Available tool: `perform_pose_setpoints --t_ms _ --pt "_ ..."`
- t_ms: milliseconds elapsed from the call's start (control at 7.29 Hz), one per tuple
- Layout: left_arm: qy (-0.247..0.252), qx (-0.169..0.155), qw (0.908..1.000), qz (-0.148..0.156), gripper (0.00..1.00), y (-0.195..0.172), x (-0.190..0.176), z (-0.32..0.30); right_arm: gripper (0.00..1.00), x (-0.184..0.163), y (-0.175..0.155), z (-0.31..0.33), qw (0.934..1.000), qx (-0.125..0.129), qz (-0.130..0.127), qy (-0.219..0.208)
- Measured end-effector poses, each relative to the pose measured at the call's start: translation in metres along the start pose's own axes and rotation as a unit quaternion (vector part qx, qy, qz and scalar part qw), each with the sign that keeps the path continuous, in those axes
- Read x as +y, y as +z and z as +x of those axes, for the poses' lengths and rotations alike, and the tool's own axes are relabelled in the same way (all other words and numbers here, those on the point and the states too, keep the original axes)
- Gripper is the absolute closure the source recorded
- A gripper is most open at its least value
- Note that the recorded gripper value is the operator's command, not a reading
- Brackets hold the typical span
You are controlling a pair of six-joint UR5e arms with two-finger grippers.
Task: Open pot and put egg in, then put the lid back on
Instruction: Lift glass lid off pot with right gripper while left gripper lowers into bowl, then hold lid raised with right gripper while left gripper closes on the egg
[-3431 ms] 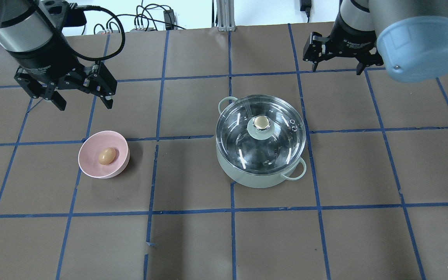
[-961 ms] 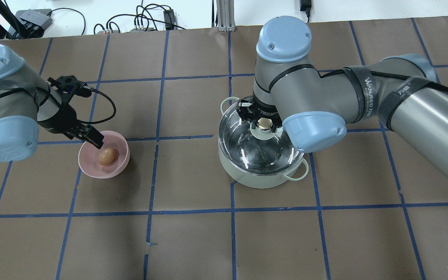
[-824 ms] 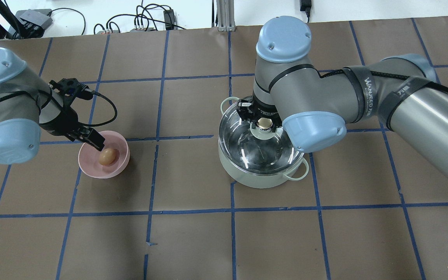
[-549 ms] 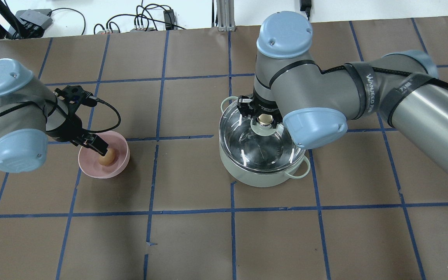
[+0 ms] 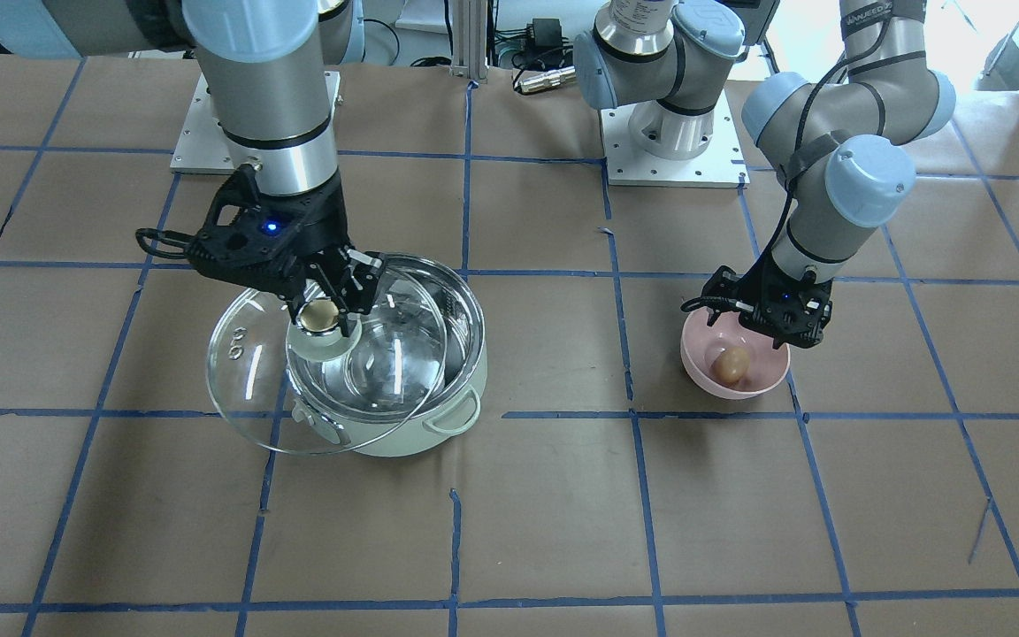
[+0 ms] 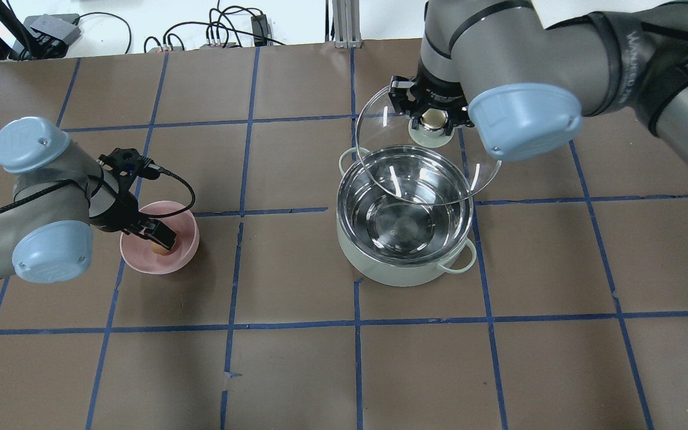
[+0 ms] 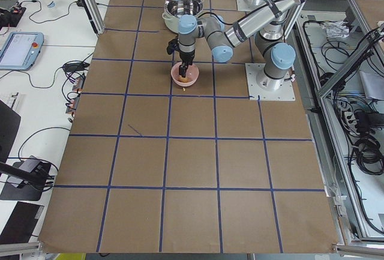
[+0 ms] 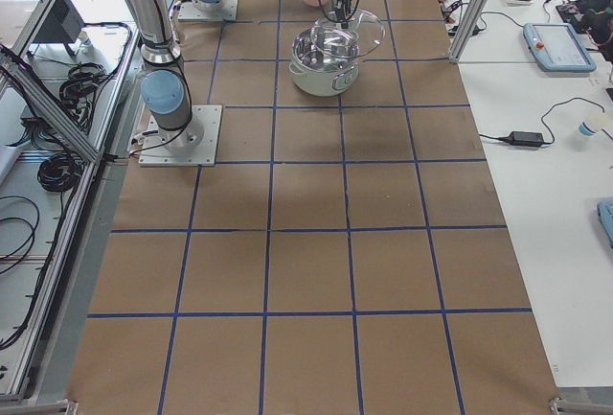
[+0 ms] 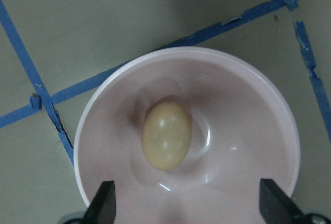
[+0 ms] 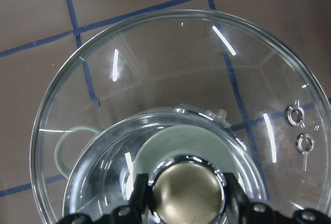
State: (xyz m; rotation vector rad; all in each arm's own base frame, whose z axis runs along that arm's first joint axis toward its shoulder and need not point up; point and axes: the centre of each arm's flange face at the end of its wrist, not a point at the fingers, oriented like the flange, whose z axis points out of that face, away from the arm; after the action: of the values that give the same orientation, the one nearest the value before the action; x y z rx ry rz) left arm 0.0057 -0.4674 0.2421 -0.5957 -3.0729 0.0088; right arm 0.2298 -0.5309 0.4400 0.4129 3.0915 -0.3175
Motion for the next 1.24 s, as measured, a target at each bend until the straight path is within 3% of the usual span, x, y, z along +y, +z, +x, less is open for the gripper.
perform_pose_setpoints --t_ms 412,1235 --pt "0.001 0.007 1.0 0.006 0.03 0.008 -0.002 0.001 0.73 -0.032 -0.018 0.063 0.9999 0.012 -0.004 -0.011" --pt "0.0 -0.007 0.9997 0.022 0.03 0.032 0.001 0.001 0.72 -0.048 -0.033 0.12 0.9993 0.023 -0.012 -0.027"
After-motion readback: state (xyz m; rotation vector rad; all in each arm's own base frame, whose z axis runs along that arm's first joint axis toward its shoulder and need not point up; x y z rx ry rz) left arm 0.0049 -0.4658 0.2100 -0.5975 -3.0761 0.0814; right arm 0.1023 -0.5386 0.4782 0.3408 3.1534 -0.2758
